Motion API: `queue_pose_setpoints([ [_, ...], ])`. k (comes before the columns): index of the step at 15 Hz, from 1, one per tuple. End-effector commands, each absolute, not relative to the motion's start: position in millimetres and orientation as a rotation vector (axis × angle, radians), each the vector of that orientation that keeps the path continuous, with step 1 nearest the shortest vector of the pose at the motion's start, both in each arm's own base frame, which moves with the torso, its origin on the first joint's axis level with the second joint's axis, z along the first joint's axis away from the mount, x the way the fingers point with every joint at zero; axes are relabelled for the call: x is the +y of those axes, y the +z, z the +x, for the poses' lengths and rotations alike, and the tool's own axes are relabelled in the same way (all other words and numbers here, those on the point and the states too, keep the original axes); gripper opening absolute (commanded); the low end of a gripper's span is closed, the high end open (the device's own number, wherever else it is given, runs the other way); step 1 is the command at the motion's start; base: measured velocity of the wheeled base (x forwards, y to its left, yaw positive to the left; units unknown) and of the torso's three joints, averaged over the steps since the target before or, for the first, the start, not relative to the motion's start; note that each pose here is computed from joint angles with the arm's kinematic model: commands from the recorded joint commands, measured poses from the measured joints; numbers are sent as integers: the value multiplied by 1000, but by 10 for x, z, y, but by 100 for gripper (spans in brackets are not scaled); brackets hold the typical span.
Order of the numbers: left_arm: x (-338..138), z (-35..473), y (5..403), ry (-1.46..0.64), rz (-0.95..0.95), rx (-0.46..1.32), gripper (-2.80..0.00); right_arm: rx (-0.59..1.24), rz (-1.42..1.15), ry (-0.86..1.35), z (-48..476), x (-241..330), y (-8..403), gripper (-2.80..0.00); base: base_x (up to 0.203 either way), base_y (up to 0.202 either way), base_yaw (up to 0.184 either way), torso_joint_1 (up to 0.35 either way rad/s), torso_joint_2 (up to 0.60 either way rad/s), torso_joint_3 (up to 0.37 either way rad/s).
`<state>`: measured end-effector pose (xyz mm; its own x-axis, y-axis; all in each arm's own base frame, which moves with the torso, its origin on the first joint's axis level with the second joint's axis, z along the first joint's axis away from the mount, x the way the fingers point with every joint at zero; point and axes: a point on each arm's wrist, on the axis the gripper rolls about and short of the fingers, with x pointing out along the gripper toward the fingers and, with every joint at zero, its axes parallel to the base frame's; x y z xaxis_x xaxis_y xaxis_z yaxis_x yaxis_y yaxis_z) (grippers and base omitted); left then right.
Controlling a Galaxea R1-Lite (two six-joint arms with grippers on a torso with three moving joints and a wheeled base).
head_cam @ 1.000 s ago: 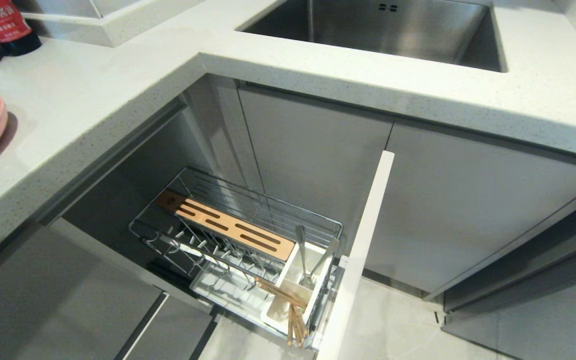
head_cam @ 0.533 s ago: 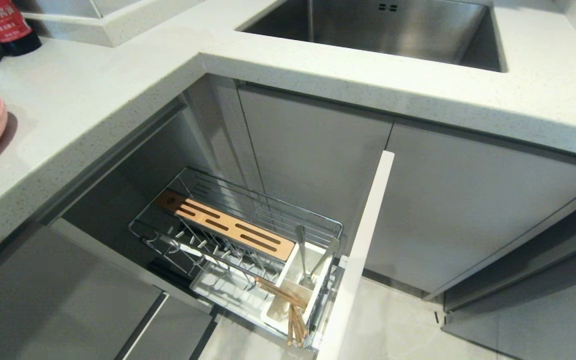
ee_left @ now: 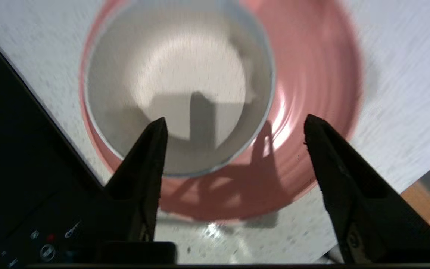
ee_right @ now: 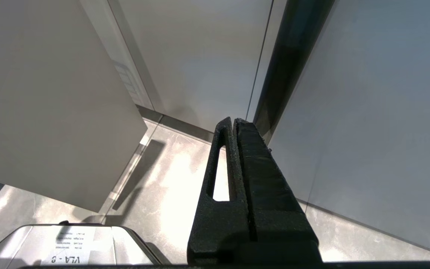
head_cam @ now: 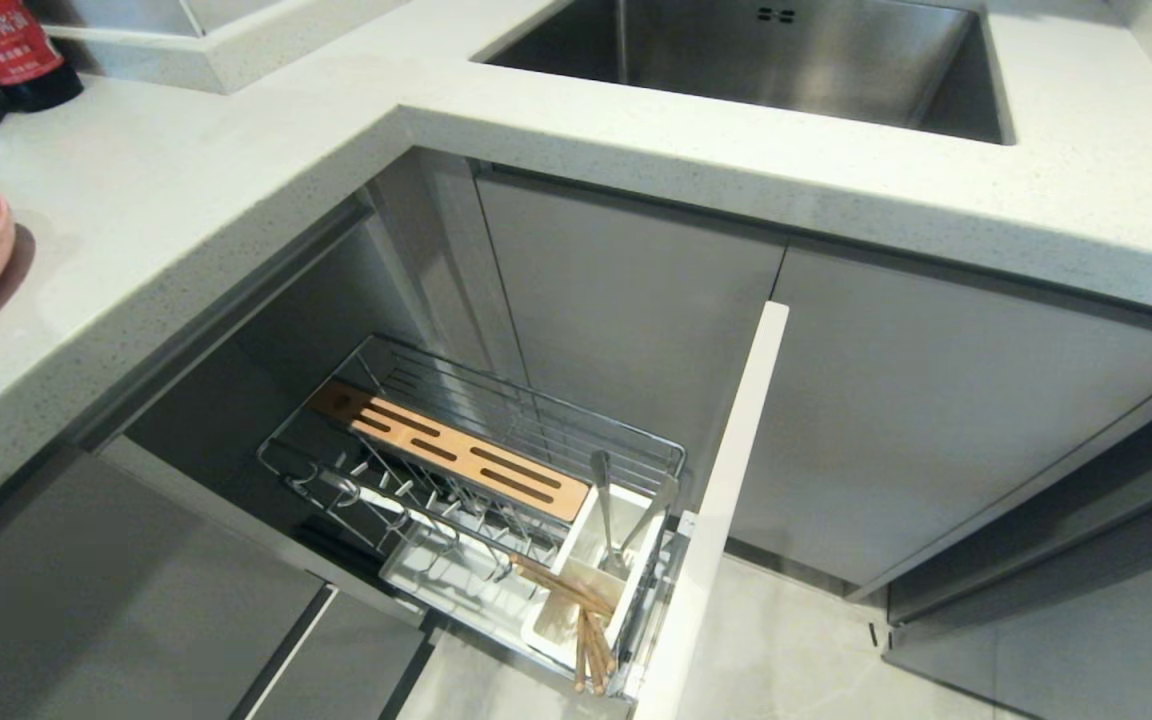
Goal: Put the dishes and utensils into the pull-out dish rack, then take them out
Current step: Take the bowl out of the cupboard, then take the spoon out of the cupboard
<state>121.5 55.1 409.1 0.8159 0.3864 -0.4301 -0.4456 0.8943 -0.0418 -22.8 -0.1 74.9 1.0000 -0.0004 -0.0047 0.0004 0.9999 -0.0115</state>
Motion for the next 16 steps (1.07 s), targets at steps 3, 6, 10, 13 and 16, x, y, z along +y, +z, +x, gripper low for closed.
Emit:
queue_pose_setpoints([
  [3, 427, 942, 4336, 457, -240, 143, -280, 5, -11, 0, -228, -1, 750, -280, 0, 0, 0, 0, 0, 0],
  [6, 343, 761, 4523, 430, -359, -79, -280, 5, -12, 0, -228, -1, 749, -280, 0, 0, 0, 0, 0, 0],
  [10, 168, 642, 4722, 198, -594, -261, -280, 5, -11, 0, -228, -1, 750, -280, 0, 0, 0, 0, 0, 0],
  [13, 14, 711, 4704, -31, -687, -173, -280, 5, -11, 0, -228, -1, 750, -280, 0, 0, 0, 0, 0, 0],
  [16, -203, 897, 4582, -220, -708, 32, -280, 6, -12, 0, -228, -1, 749, -280, 0, 0, 0, 0, 0, 0],
])
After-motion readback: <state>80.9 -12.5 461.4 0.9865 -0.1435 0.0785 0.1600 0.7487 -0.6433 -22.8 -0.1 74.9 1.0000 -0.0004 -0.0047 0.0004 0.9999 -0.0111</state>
